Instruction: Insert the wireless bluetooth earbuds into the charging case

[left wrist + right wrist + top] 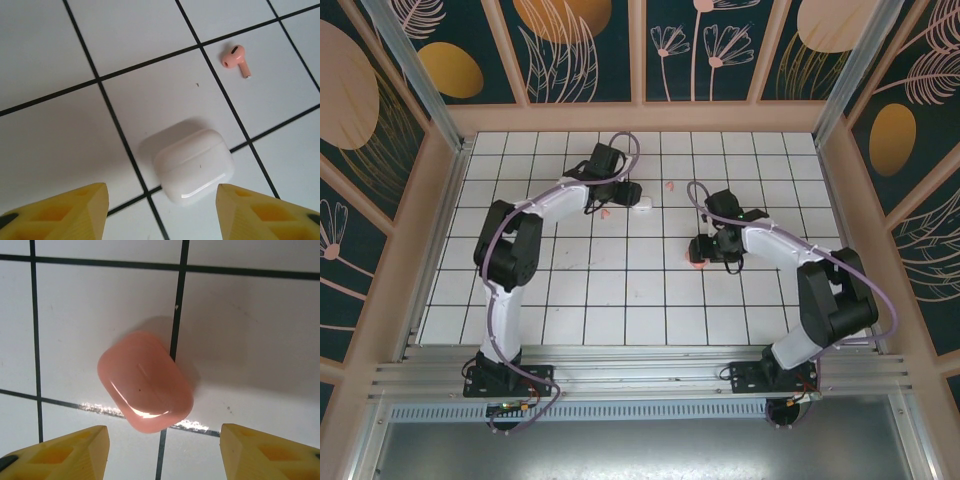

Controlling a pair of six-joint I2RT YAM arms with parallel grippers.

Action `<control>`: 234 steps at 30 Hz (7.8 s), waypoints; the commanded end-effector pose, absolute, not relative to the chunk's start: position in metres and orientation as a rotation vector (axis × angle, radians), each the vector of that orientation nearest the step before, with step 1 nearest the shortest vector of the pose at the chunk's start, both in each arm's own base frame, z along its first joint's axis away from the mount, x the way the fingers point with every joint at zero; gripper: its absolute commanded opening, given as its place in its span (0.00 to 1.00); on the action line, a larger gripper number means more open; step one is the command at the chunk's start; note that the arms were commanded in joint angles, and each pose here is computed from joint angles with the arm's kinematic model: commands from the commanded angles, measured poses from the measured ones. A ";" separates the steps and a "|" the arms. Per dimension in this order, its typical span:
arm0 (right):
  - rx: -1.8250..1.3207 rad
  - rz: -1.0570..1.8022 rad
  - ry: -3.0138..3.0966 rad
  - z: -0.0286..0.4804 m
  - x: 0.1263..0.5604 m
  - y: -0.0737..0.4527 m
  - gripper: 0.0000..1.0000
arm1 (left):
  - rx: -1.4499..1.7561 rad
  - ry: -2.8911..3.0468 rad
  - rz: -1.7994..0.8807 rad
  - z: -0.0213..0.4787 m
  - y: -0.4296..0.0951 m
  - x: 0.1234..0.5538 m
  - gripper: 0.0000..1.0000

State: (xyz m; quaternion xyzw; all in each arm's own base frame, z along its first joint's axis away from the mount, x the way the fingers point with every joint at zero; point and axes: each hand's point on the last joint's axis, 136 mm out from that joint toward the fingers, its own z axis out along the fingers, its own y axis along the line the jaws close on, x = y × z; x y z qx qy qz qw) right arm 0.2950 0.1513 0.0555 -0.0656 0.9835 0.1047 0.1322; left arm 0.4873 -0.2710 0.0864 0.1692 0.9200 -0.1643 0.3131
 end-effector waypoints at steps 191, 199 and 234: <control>-0.073 0.121 2.594 0.118 0.499 0.210 0.57 | 0.521 1.478 -1.070 0.291 -0.224 0.248 0.00; -0.148 0.093 2.617 0.080 0.543 0.230 0.56 | 0.541 1.495 -1.052 0.286 -0.226 0.251 0.00; -0.359 0.171 2.689 0.012 0.550 0.239 0.40 | 0.552 1.531 -1.036 0.274 -0.228 0.255 0.00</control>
